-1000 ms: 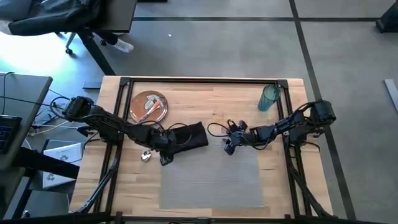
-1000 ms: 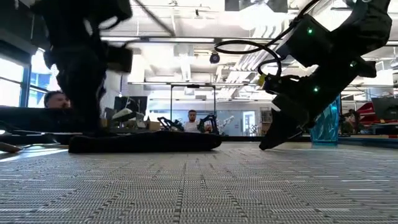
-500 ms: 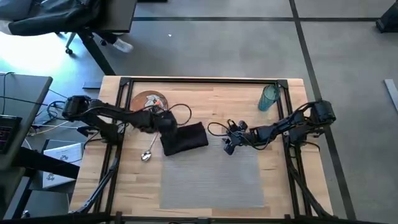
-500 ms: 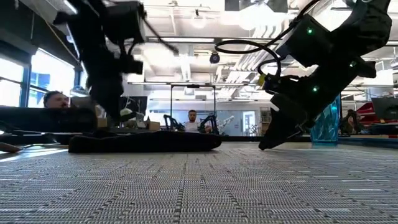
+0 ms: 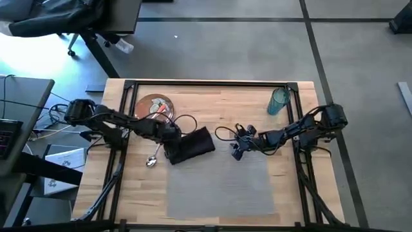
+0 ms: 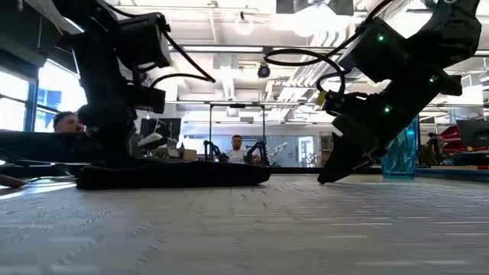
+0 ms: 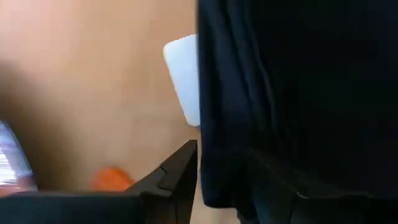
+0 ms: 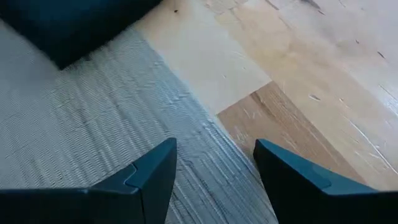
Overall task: Set table place
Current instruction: Put the black napkin on the gray placemat
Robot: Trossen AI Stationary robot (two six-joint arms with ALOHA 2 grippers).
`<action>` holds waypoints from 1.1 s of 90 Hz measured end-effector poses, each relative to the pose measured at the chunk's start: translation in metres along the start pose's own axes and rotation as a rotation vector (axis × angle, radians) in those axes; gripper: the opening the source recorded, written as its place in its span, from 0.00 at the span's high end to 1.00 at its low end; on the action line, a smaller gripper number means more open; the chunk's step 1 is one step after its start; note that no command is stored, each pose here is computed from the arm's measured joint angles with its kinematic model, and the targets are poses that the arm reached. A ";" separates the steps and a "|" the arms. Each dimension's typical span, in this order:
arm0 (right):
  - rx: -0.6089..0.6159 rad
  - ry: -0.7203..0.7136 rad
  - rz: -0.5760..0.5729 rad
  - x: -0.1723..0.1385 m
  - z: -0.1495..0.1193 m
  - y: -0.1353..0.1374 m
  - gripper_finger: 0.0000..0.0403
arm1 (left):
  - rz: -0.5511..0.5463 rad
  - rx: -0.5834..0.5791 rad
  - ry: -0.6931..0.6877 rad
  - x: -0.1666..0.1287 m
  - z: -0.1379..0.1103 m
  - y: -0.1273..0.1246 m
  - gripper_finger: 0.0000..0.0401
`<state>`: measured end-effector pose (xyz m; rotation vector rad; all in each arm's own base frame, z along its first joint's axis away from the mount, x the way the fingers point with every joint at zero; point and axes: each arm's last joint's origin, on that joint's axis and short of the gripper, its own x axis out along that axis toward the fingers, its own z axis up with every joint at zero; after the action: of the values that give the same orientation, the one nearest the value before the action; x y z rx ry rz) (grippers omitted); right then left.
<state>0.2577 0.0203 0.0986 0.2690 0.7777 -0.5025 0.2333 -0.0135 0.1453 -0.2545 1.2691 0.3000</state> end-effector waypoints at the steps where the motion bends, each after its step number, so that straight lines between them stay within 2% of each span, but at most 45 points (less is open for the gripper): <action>1: 0.000 0.000 0.000 0.000 0.000 0.000 0.49 | -0.005 -0.003 0.002 0.000 -0.001 -0.001 0.72; 15: 0.008 -0.001 -0.001 0.000 0.000 0.000 0.49 | -0.087 -0.039 0.055 -0.002 -0.010 -0.017 0.72; 23: 0.007 -0.002 -0.003 0.000 0.000 0.000 0.49 | -0.080 -0.041 0.085 -0.008 -0.011 -0.024 0.72; 37: -0.066 0.000 0.022 -0.001 0.002 0.001 0.49 | 0.035 -0.010 0.076 -0.028 -0.007 -0.034 0.72; 53: -0.126 -0.017 0.153 -0.005 0.019 0.015 0.49 | 0.054 -0.022 0.053 -0.038 -0.012 -0.047 0.72; 65: -0.162 -0.002 0.195 -0.006 0.018 0.022 0.49 | 0.256 -0.046 0.008 -0.033 -0.028 -0.041 0.72; 70: -0.165 0.005 0.198 -0.006 0.015 0.023 0.49 | 0.288 -0.060 -0.001 -0.028 -0.033 -0.038 0.72; 80: -0.152 0.029 0.204 -0.009 0.008 0.026 0.49 | 0.280 -0.075 -0.005 -0.019 -0.039 -0.035 0.72; 99: -0.208 0.051 0.250 -0.013 -0.005 0.040 0.49 | 0.159 -0.090 0.021 -0.010 -0.045 -0.041 0.72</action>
<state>0.2678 0.0609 0.1066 0.1822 0.8263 -0.1779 0.2047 -0.0684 0.1431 -0.2339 1.3008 0.4927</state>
